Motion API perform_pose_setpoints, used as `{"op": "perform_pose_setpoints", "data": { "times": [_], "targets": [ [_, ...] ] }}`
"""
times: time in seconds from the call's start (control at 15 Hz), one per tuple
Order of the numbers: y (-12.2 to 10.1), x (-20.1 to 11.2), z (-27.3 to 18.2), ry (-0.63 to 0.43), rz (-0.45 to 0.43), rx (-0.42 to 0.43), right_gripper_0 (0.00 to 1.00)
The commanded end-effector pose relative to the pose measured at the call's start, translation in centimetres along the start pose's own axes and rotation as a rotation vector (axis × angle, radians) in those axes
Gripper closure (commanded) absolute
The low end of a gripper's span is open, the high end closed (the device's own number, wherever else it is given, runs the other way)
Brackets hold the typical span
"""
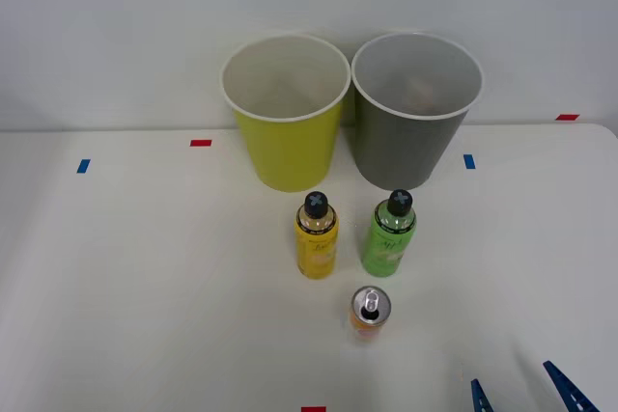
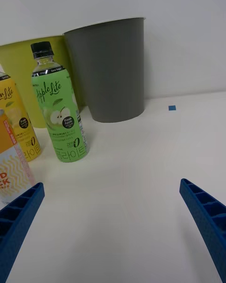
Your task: Put cans in the gray bin, plastic bottles in the light green bin
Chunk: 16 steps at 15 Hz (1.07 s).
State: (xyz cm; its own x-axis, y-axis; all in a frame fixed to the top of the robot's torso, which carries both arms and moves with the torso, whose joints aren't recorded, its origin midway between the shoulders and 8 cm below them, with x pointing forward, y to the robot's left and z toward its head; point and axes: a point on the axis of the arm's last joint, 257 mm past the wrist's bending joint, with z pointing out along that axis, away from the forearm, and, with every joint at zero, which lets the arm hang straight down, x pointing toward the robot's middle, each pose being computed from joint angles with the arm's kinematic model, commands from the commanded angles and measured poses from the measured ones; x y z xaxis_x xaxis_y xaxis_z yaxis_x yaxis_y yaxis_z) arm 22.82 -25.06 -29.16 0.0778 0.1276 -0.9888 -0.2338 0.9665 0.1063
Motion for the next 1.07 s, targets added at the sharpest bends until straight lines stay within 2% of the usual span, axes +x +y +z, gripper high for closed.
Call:
{"op": "perform_pose_setpoints", "data": {
  "times": [0.07, 1.07],
  "targets": [
    [0.00, 0.00, 0.00, 0.000, 0.000, 0.000, 0.00],
    [0.00, 0.00, 0.00, 0.000, 0.000, 0.000, 0.00]
  ]
}}
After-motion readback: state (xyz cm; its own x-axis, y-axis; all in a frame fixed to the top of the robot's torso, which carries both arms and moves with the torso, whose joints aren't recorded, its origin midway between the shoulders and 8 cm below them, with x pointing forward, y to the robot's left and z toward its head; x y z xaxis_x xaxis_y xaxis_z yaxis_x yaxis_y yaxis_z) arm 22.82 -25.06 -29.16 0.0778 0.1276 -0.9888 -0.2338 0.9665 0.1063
